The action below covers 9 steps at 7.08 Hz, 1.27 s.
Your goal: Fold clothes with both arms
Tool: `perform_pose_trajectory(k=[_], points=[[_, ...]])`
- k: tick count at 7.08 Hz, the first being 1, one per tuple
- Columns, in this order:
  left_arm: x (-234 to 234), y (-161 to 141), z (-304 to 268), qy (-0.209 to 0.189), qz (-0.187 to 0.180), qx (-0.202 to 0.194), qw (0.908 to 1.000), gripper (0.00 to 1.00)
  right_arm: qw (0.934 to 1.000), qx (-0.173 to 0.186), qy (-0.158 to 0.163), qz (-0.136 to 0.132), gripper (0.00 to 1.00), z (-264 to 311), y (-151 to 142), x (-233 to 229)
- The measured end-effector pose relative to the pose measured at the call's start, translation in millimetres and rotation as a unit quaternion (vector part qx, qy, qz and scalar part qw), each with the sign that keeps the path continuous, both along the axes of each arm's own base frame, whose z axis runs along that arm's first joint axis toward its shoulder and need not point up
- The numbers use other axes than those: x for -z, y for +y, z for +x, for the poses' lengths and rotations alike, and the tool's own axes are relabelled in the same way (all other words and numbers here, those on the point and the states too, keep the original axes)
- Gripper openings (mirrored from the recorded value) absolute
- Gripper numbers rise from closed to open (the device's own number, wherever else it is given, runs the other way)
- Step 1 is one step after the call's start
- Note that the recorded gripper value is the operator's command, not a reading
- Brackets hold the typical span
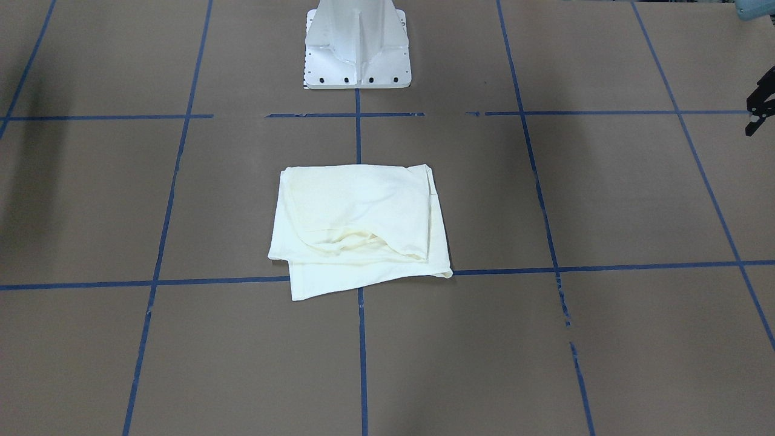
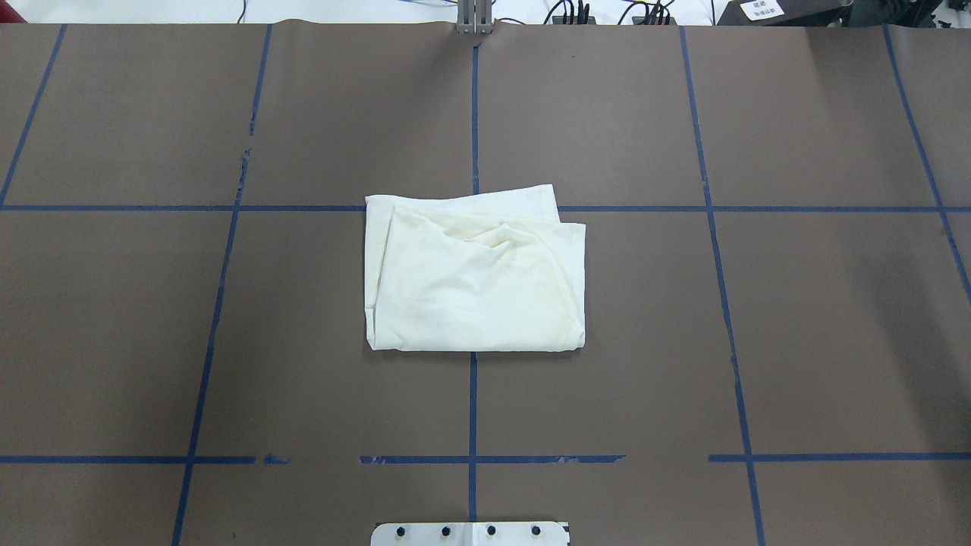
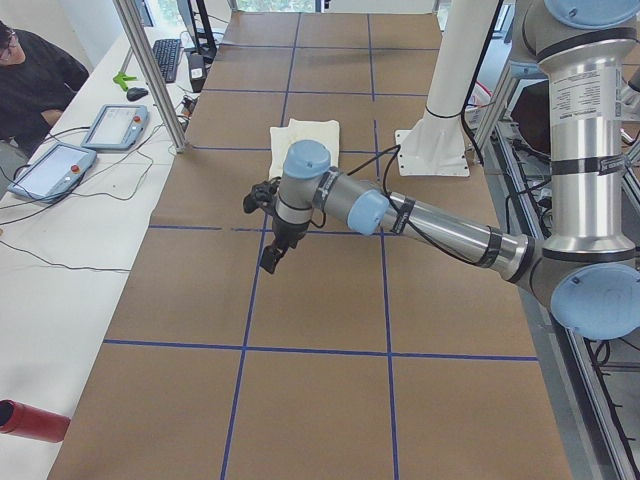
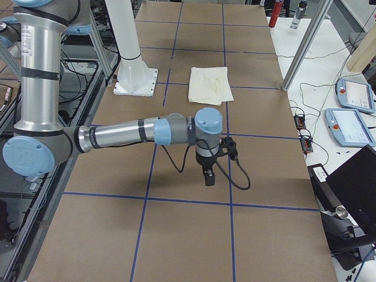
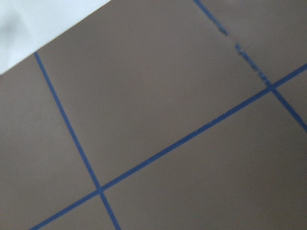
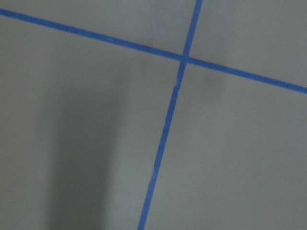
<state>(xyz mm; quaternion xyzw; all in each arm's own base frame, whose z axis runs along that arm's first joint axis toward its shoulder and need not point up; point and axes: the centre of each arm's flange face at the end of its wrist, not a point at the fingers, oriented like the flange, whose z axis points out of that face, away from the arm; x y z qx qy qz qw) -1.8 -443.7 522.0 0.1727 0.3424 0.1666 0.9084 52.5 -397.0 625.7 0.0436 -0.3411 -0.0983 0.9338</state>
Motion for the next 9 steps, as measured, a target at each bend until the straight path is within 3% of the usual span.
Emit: perform_pose_trajectory(k=[2,5,7,9], points=[[-45,16,-36,0.029,-0.046,0.025,0.9982,1.00,0.9998,-0.013,-0.008,-0.014,1.00,10,34,-26],[-94,56,-54,0.060,-0.105,0.038,0.9919,1.00,0.9986,-0.023,-0.037,-0.031,1.00,14,51,-41],[-103,61,-54,0.052,-0.112,0.039,0.9915,1.00,0.9984,-0.027,-0.036,-0.034,1.00,15,51,-42],[-108,63,-54,0.047,-0.121,0.042,0.9906,1.00,0.9954,-0.065,-0.035,-0.061,1.00,14,45,-32]])
